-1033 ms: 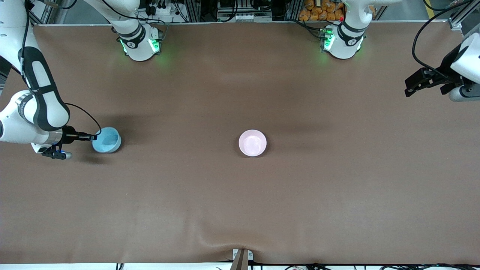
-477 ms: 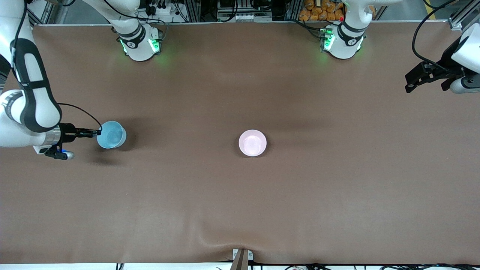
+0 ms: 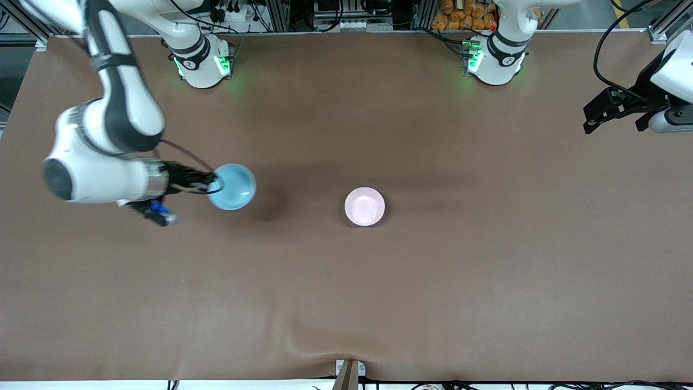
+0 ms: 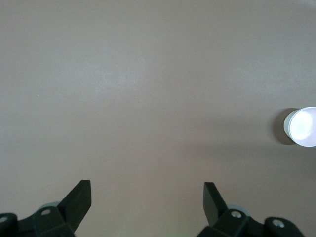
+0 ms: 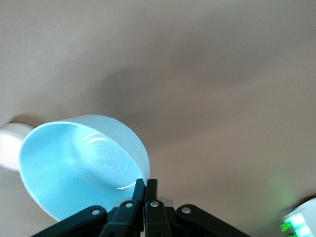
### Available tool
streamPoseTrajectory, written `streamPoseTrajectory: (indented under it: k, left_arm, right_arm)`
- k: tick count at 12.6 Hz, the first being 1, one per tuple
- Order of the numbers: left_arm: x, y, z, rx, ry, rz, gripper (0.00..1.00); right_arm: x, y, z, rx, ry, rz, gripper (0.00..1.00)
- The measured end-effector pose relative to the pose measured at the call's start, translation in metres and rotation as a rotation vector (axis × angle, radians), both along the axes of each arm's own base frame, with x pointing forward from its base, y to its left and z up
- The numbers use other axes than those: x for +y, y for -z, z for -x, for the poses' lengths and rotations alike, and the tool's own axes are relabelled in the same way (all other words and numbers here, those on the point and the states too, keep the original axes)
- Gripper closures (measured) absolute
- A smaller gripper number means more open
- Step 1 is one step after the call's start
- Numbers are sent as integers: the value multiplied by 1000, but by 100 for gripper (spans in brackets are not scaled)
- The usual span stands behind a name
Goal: Stack pink and blue bowls on white bowl
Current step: 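Carry the blue bowl with the right gripper onto the pink bowl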
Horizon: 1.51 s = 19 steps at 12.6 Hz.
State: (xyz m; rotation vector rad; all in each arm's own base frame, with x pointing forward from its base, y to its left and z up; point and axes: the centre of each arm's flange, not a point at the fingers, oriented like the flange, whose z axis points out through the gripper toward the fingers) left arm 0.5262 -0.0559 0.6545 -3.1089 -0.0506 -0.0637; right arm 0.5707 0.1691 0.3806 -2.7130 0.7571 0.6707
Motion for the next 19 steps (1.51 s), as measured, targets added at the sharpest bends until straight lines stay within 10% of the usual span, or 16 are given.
streamPoseTrajectory:
  k: [9, 19]
  left_arm:
    - [4, -6, -1, -16, -8, 3, 0]
    - [5, -6, -1, -18, -9, 5, 0]
  right_arm:
    - [239, 59, 50, -142, 353, 61, 98]
    - [306, 124, 49, -135, 424, 80, 98]
